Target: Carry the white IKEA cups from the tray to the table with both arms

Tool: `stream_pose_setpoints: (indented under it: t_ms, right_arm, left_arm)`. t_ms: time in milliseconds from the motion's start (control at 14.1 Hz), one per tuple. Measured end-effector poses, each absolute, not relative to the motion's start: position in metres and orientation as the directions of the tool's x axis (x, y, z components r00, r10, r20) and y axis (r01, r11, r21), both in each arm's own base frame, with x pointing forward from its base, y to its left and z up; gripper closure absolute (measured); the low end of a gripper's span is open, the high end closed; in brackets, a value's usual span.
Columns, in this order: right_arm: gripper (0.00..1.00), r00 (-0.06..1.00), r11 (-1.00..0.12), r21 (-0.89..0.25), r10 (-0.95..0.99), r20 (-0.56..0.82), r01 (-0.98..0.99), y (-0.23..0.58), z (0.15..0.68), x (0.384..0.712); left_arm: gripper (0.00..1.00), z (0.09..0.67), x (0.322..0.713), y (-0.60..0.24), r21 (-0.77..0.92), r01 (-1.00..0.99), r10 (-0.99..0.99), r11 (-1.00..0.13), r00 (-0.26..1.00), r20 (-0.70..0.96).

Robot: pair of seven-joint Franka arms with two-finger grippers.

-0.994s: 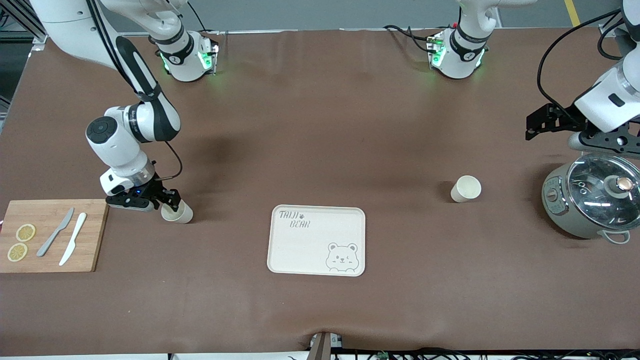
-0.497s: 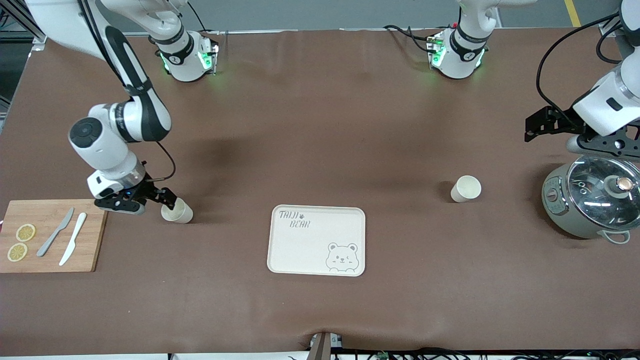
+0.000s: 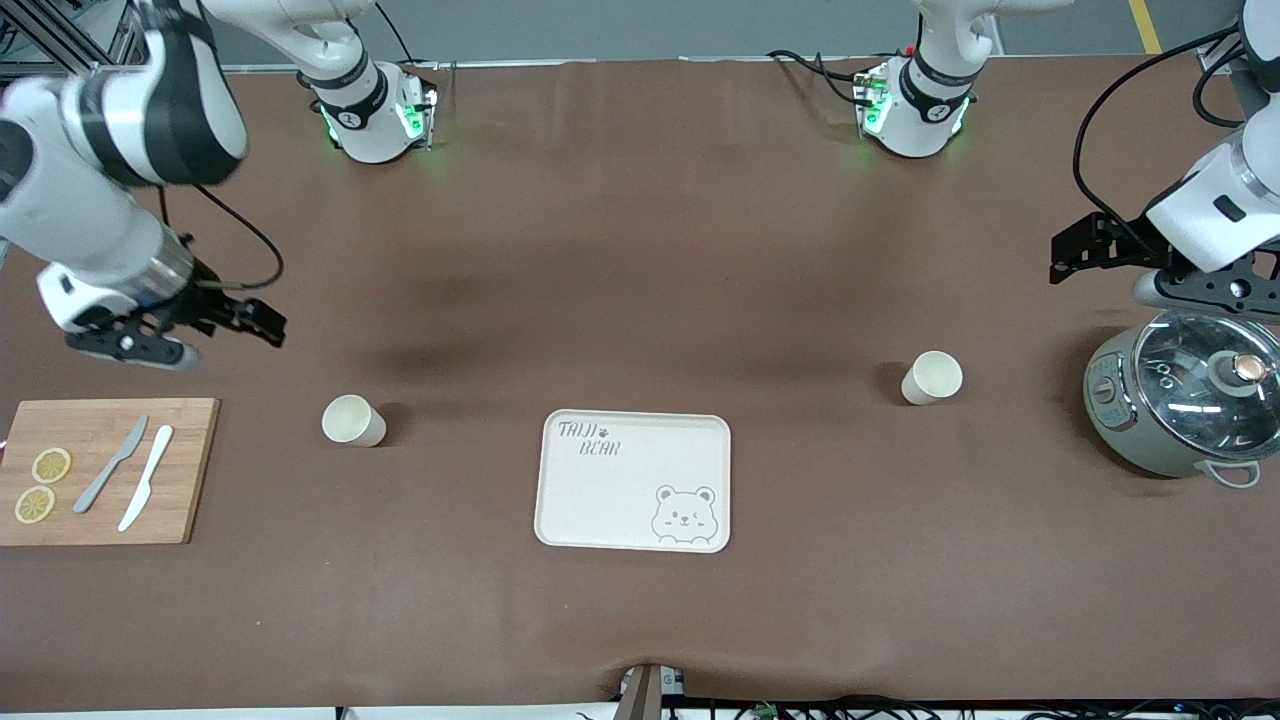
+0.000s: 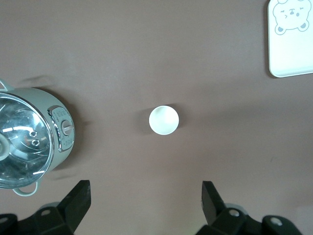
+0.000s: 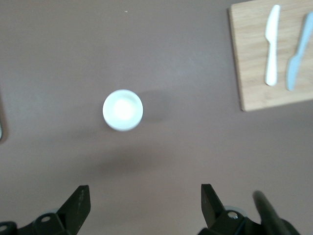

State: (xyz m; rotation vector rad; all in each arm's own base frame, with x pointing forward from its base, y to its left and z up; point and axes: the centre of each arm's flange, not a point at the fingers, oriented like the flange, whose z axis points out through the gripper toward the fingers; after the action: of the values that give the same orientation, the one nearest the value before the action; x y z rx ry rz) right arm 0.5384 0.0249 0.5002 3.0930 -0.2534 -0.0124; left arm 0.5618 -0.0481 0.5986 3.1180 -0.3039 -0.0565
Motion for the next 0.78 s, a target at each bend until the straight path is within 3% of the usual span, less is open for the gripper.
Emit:
stream_pose_setpoints:
  t_ms: [426,781]
  right_arm:
    - [0.0,0.995,-0.996,0.039,-0.078,0.054,-0.08,-0.008,0.617,0.538]
    - [0.0,0.994,-0.994,0.044,-0.097,0.04,-0.099,-0.054,0.621,0.536]
  left_arm:
    - [0.0,0.599,0.562,-0.049,0.012,-0.194,-0.194,-0.981,0.98,-0.035]
    - [0.0,0.599,0.562,-0.049,0.012,-0.195,-0.195,-0.981,0.98,-0.035]
